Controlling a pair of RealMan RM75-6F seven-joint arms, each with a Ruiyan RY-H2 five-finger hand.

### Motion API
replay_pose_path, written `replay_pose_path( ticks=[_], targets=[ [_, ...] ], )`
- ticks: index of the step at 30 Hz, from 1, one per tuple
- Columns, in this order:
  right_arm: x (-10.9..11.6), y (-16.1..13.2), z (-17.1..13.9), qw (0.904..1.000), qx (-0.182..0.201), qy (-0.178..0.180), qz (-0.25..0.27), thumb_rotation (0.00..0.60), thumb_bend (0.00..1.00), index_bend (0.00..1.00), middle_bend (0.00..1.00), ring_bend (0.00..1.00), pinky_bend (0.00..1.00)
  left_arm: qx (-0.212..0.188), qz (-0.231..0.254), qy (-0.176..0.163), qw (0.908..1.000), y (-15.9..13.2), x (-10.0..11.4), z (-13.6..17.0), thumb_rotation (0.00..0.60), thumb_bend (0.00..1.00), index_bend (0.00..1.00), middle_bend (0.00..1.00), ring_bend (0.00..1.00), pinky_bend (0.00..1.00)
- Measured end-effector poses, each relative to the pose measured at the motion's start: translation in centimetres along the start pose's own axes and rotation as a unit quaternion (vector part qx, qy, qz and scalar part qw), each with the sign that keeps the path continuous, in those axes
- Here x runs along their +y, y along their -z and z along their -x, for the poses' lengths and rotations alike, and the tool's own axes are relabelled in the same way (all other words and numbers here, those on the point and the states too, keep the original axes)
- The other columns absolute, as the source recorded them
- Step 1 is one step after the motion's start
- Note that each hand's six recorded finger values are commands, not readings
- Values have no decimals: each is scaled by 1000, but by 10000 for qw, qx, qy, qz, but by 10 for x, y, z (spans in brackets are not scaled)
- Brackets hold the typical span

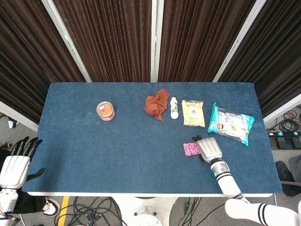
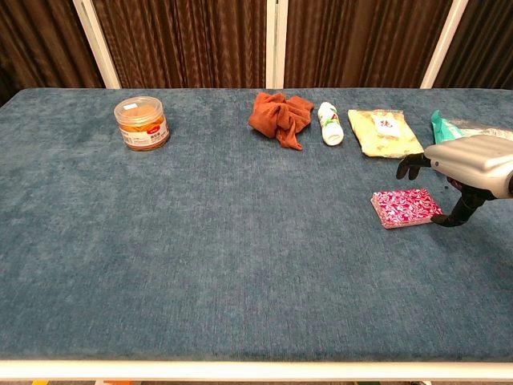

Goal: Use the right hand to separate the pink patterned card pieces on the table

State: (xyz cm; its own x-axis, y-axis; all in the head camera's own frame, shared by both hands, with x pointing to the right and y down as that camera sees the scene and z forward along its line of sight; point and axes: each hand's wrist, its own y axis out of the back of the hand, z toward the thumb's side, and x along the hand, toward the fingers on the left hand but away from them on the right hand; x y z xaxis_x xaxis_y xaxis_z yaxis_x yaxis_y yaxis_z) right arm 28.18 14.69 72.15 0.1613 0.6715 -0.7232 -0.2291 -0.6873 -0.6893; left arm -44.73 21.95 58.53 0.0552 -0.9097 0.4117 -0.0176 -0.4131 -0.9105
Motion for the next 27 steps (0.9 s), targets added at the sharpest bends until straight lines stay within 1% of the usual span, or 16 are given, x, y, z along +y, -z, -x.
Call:
replay_pose_path(
  ticks=[10, 16, 27],
  targets=[
    [-2, -4, 6, 10000, -22, -65, 55, 600, 193, 228, 231, 861, 960, 0, -34, 15, 10000, 2, -1, -1, 600, 151, 121, 89, 0, 106],
    [-8, -7, 8, 9999, -13, -130, 25, 600, 193, 228, 233, 860, 958, 10, -63, 29, 10000, 4, 0, -1, 600, 151, 121, 89, 0, 106],
    [-8, -12, 10, 9999, 11, -83, 61, 600, 197, 228, 246, 861, 958, 62, -44, 38, 10000, 8, -1, 0, 600, 151, 121, 89, 0, 106]
  ],
)
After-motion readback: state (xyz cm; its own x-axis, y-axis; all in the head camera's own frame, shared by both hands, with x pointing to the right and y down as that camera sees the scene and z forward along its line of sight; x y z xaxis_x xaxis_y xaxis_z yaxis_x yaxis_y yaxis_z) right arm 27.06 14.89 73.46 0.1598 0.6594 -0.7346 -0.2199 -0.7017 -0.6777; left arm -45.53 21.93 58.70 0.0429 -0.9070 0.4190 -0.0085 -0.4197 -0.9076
